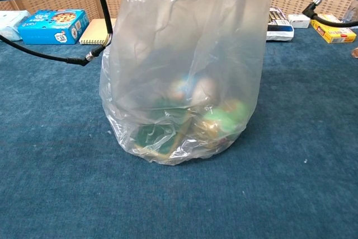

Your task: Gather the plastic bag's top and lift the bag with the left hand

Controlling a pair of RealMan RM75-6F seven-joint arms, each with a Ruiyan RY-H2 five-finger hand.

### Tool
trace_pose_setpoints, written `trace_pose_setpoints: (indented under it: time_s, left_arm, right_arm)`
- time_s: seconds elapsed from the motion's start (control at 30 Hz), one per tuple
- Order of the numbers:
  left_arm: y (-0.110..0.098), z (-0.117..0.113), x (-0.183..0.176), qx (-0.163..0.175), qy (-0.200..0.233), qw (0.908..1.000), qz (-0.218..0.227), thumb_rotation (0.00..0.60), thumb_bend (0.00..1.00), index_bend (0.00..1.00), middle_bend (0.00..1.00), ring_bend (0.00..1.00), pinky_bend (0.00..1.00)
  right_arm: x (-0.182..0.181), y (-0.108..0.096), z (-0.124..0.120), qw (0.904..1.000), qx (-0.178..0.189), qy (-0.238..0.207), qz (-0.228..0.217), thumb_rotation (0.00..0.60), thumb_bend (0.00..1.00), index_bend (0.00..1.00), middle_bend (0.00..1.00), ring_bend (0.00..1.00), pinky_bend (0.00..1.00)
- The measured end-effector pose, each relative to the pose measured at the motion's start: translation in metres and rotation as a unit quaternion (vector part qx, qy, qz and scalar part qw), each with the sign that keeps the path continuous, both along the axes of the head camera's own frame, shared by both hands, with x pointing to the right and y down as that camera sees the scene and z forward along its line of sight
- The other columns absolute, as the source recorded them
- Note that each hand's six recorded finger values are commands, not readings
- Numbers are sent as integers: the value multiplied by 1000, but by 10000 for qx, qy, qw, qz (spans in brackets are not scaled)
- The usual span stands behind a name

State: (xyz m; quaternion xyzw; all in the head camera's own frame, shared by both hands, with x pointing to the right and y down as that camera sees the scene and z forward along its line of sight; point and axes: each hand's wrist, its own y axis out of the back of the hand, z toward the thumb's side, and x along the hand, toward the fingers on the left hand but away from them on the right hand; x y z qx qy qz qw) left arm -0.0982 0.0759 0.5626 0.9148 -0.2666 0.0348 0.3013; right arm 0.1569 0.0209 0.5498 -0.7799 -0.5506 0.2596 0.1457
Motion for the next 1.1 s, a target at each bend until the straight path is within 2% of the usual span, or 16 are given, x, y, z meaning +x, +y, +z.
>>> trace_pose_setpoints:
  time_s: [0.33, 1.1]
  left_arm:
    - [-3, 6, -13, -26, -59, 9999, -94, 0, 173, 342, 228, 382, 228]
    - [-8, 21, -47, -71, -240, 9994, -257, 0, 174, 341, 228, 388, 229]
  right_arm:
    - [9, 6, -4, 9999, 8, 39, -127, 600, 22, 16, 61, 6, 45]
    - [27, 14, -15, 9996, 108, 7, -268, 600, 22, 16, 65, 11, 46]
